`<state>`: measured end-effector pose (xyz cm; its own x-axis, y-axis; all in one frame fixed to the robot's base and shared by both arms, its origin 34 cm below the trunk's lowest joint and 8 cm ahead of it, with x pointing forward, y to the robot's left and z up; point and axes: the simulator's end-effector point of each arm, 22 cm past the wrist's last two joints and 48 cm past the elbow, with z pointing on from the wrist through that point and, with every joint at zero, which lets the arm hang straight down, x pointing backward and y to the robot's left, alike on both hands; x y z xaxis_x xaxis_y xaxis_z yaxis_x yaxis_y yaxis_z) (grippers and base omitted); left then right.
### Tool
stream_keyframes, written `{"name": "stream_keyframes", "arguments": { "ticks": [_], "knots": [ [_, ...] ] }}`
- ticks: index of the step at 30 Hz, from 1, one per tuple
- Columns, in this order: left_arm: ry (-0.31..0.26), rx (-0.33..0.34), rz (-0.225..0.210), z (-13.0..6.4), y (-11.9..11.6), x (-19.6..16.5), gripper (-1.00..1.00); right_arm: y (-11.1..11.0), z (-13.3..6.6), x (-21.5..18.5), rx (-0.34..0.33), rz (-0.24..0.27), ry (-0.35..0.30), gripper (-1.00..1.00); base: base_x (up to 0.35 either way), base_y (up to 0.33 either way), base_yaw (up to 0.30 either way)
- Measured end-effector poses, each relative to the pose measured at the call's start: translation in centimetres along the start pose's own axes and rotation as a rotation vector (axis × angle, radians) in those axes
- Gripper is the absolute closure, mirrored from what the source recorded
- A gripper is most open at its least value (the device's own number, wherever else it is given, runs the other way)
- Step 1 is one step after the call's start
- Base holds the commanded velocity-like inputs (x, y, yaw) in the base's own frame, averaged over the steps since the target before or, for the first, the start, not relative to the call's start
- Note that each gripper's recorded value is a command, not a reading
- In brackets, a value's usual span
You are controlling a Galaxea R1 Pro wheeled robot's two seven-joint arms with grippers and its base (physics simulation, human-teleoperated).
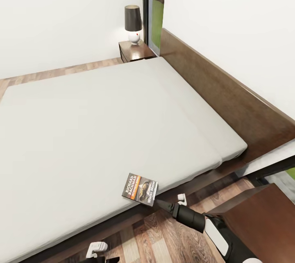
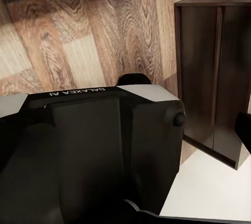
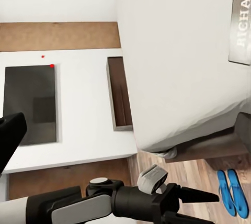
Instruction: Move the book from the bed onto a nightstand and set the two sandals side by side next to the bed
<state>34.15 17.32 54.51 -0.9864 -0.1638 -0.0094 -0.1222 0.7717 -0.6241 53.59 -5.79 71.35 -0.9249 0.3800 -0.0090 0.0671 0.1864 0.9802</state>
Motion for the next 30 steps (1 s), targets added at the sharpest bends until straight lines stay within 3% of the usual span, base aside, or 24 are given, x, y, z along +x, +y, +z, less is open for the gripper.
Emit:
{"name": "stream_keyframes", "arguments": {
  "ticks": [10, 30],
  "knots": [
    [0.000, -0.001, 0.000, 0.0, 0.0, 0.0, -1.00, 0.6, -0.2, -1.5, -0.032, 0.036, -0.065, -1.00, 0.000, 0.000, 0.000],
    [0.000, 0.000, 0.001, 1.9, 1.5, -0.3, -1.00, -1.6, 0.3, -1.9, -0.036, 0.041, -0.071, -1.00, 0.000, 0.000, 0.000]
  ]
}}
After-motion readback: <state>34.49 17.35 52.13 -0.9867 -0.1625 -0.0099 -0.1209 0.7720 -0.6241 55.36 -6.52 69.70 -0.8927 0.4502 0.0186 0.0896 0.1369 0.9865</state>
